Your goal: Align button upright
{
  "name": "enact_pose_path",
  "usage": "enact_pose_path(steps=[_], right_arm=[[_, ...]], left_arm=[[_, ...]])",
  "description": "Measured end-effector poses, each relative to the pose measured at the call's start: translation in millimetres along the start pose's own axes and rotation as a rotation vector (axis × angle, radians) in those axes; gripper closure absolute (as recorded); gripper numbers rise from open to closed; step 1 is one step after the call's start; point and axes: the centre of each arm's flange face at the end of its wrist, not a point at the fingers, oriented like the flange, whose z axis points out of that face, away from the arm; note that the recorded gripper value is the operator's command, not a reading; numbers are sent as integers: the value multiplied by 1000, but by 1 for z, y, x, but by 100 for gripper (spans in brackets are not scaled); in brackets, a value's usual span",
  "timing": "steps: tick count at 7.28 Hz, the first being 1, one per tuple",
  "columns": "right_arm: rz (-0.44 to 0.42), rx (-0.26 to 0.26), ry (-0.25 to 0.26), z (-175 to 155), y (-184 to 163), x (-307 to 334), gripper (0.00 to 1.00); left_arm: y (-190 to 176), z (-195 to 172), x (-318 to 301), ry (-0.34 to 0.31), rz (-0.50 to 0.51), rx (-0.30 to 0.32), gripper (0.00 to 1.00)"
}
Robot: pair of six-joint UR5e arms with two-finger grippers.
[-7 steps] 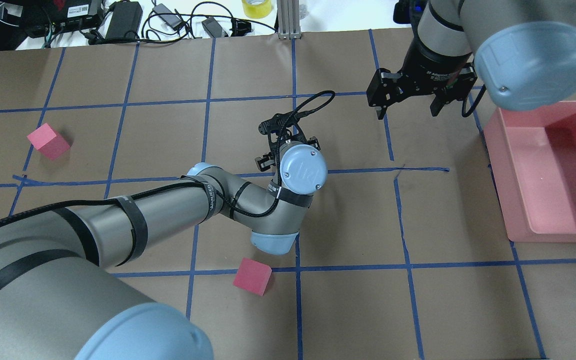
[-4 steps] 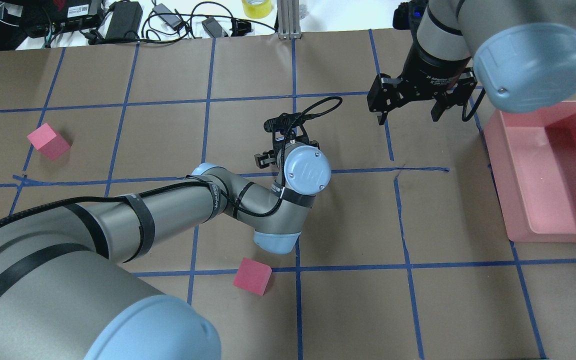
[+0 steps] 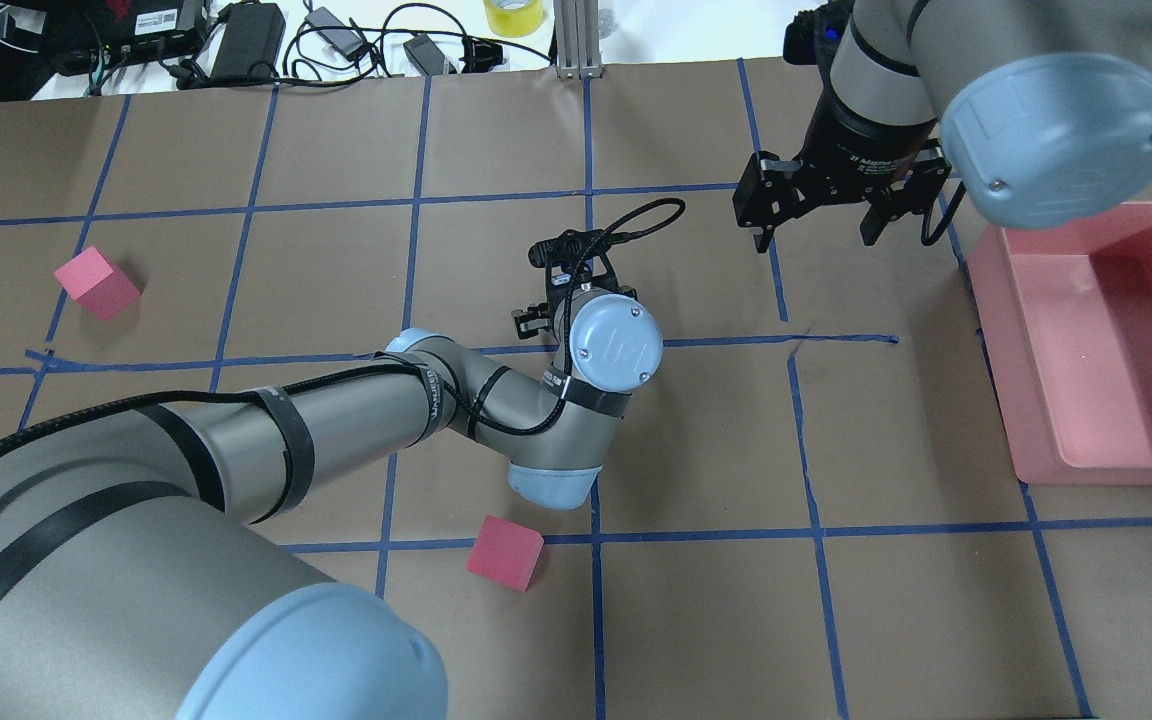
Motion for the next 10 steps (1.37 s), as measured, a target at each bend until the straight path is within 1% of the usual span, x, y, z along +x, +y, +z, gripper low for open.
enact_pose_path(steps=[1,2,3,4,5,6,8,9,10], right_arm=[[3,14,0,-5,-2,1,0],[7,24,8,-10,-2,2,0],[8,28,34,-13,-2,5,0],[7,29,64,-16,-1,8,0],[7,27,82,-19,2,9,0],[10,21,88,-21,5,10,0],[28,16,94,-22,7,11,0],[48,23,101,-26,6,13,0],[66,41,118,-33,6,15,0]], left_arm=[[0,0,0,0,-1,1,29],[-1,-1,0,2,-5,5,36],[-2,-2,0,7,-12,13,40],[-2,-2,0,9,-17,18,52],[-3,-3,0,10,-19,20,68],[-4,-3,0,12,-21,22,83],[-6,-7,0,16,-25,27,89],[-8,-9,0,18,-27,30,89],[-9,-11,0,22,-27,32,91]])
